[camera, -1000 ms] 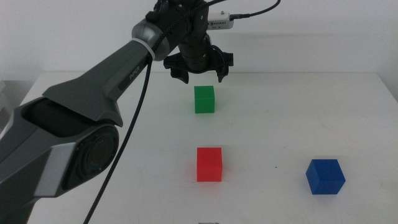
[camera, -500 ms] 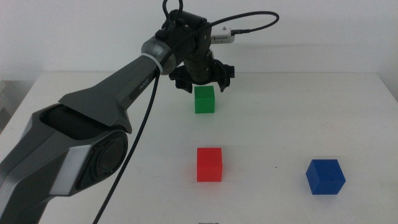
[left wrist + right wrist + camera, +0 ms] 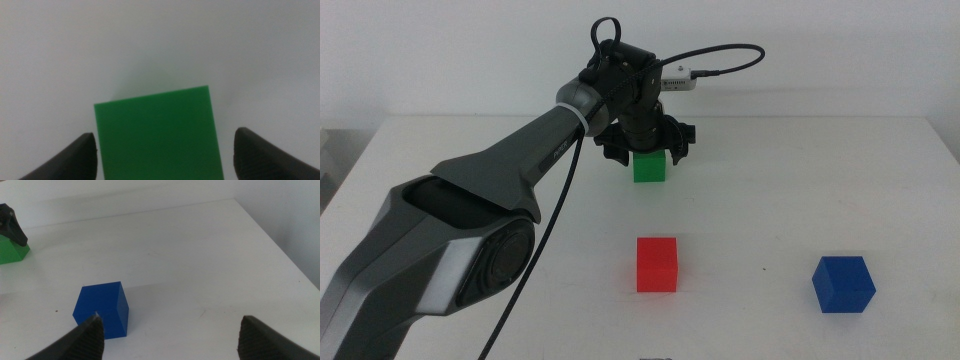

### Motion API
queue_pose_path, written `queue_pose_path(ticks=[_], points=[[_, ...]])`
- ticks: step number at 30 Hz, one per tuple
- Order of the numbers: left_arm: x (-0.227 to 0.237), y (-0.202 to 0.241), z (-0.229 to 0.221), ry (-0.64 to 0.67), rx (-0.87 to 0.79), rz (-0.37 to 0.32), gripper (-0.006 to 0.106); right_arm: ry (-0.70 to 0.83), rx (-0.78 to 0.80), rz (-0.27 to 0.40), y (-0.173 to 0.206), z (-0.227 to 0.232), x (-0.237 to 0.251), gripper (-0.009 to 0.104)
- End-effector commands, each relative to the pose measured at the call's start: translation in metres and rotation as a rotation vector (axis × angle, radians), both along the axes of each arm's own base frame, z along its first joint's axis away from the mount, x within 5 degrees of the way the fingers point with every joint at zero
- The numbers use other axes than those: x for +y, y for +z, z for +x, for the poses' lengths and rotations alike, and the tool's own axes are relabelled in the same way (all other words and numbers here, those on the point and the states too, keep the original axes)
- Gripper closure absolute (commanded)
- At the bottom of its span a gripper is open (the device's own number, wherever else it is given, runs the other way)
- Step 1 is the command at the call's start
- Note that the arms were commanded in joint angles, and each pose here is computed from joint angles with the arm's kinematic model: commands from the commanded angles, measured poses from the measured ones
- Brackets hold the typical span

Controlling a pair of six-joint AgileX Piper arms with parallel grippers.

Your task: Stack red cubes first, then green, then blue cubes in a specific spot.

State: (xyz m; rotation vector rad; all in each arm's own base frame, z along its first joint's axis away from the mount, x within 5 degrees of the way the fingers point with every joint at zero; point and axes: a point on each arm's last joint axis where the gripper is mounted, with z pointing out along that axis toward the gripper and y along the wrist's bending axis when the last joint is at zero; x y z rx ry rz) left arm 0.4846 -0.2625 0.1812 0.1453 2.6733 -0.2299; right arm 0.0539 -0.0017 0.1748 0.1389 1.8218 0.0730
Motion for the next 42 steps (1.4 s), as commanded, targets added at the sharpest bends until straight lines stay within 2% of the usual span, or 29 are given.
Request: queue_pose_path(ticks=[1,4,6,11,12,15,17,21,26,31,33,36,42], points=[[-0.001,0.053,-0.002,-0.003,-0.136,-0.076,0.009,-0.002,-0.116,-0.024,0.014,0.000,0.000,0.024],[0.000,0.052,0.000,-0.002,-0.148,-0.065,0.018,-0.002,-0.116,-0.024,0.014,0.000,0.000,0.024],[0.001,0.052,0.000,-0.001,-0.150,-0.066,0.029,-0.002,-0.116,-0.024,0.014,0.000,0.000,0.024],[0.001,0.052,0.000,-0.001,-0.147,-0.064,0.065,-0.002,-0.116,-0.024,0.014,0.000,0.000,0.024],[0.002,0.056,-0.002,0.000,-0.137,-0.060,0.086,-0.002,-0.116,-0.024,0.014,0.000,0.000,0.024],[0.004,0.076,-0.007,0.000,-0.162,-0.074,0.102,-0.002,-0.116,-0.024,0.014,0.000,0.000,0.024],[0.005,0.094,-0.013,-0.005,-0.197,-0.069,0.102,-0.002,-0.116,-0.024,0.014,0.000,0.000,0.024],[0.004,0.115,-0.026,-0.006,-0.226,-0.010,0.102,-0.002,-0.116,-0.024,0.014,0.000,0.000,0.024],[-0.005,0.135,-0.051,-0.027,-0.228,-0.015,0.102,-0.002,-0.116,-0.024,0.014,0.000,0.000,0.024],[-0.006,0.158,-0.086,0.013,-0.286,0.002,0.102,-0.002,-0.116,-0.024,0.014,0.000,0.000,0.024],[-0.001,0.163,-0.101,0.031,-0.311,-0.013,0.102,-0.002,-0.116,-0.024,0.014,0.000,0.000,0.024],[0.010,0.169,-0.126,0.051,-0.320,-0.070,0.102,-0.002,-0.116,-0.024,0.014,0.000,0.000,0.024],[0.031,0.155,-0.169,0.096,-0.273,-0.127,0.102,-0.002,-0.116,-0.024,0.014,0.000,0.000,0.024]])
